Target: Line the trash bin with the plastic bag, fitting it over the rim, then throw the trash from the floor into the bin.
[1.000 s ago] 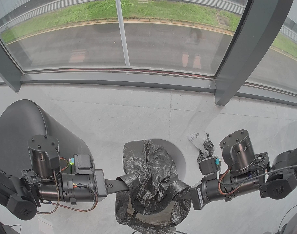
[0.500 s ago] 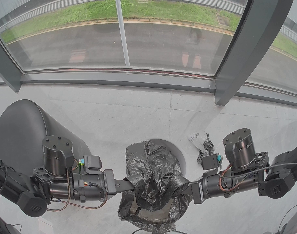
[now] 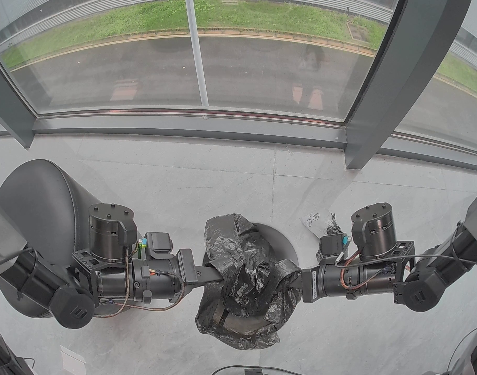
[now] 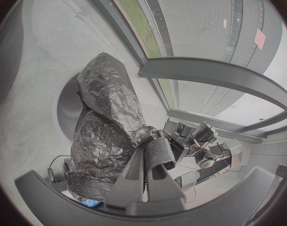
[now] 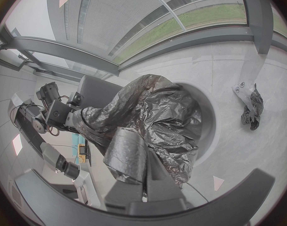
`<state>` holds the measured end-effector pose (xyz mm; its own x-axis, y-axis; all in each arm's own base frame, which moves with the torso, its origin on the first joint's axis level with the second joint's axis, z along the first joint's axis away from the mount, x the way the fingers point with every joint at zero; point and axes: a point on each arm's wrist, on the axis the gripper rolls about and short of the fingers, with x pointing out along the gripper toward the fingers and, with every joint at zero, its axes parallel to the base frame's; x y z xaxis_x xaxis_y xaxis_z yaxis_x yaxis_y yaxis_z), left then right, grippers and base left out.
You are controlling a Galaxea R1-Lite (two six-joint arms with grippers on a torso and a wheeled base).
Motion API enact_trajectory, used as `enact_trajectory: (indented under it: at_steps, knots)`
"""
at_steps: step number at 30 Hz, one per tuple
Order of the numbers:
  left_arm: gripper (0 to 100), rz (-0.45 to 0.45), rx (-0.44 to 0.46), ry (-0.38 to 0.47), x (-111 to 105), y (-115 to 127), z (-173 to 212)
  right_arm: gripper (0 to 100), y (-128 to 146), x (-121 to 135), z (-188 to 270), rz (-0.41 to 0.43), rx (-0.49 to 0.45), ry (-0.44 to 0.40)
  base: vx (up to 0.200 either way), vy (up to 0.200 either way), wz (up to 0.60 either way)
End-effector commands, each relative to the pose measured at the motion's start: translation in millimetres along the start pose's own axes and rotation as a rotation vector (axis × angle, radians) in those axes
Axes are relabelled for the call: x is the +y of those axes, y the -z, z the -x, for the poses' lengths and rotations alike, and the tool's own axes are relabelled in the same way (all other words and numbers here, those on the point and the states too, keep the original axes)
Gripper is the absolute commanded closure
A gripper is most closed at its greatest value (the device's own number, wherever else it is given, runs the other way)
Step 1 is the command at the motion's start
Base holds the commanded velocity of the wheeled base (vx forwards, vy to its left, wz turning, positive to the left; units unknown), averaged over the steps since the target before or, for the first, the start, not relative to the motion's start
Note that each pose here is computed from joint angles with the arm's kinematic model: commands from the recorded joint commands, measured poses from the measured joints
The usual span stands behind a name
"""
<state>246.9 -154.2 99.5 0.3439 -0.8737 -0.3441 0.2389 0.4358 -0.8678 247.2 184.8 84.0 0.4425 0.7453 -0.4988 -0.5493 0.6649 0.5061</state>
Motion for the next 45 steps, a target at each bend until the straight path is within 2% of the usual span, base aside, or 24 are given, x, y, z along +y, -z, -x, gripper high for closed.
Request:
enact_trajectory:
  at_steps: [1,4,6,16,24,26,34,45]
  knots:
    - [100,0.015,-0.031,-0.014,10.0,-15.7,-5.5,100,5.4,-21.1,-22.4,-0.027,0.025,0.034,0.0,0.0,0.0]
    - [100,0.024,-0.035,-0.024,15.0,-19.1,-8.2,100,6.2,-24.9,-28.9,-0.028,0.029,0.038,0.0,0.0,0.0]
    - [100,0.031,-0.04,-0.032,20.8,-23.3,-12.9,100,0.0,-31.0,-30.9,-0.029,-0.004,0.043,0.0,0.0,0.0]
    - [100,-0.014,-0.091,0.016,29.1,-33.6,-24.2,100,-15.0,-49.1,-29.4,-0.044,-0.07,0.07,0.0,0.0,0.0]
    - [100,0.001,-0.076,0.005,33.1,-28.4,-24.2,100,4.1,-52.0,-20.7,-0.046,-0.013,0.095,0.0,0.0,0.0]
    - [100,0.011,-0.066,-0.006,36.4,-24.9,-23.6,100,17.2,-54.7,-15.5,-0.019,0.011,0.111,0.0,0.0,0.0]
    - [100,0.023,-0.042,-0.017,42.9,-20.9,-28.9,100,42.3,-63.7,-9.8,0.004,-0.054,0.132,0.0,0.0,0.0]
    - [100,0.019,-0.029,-0.011,39.8,-17.7,-31.3,100,60.2,-69.4,2.9,-0.028,-0.003,0.172,0.0,0.0,0.0]
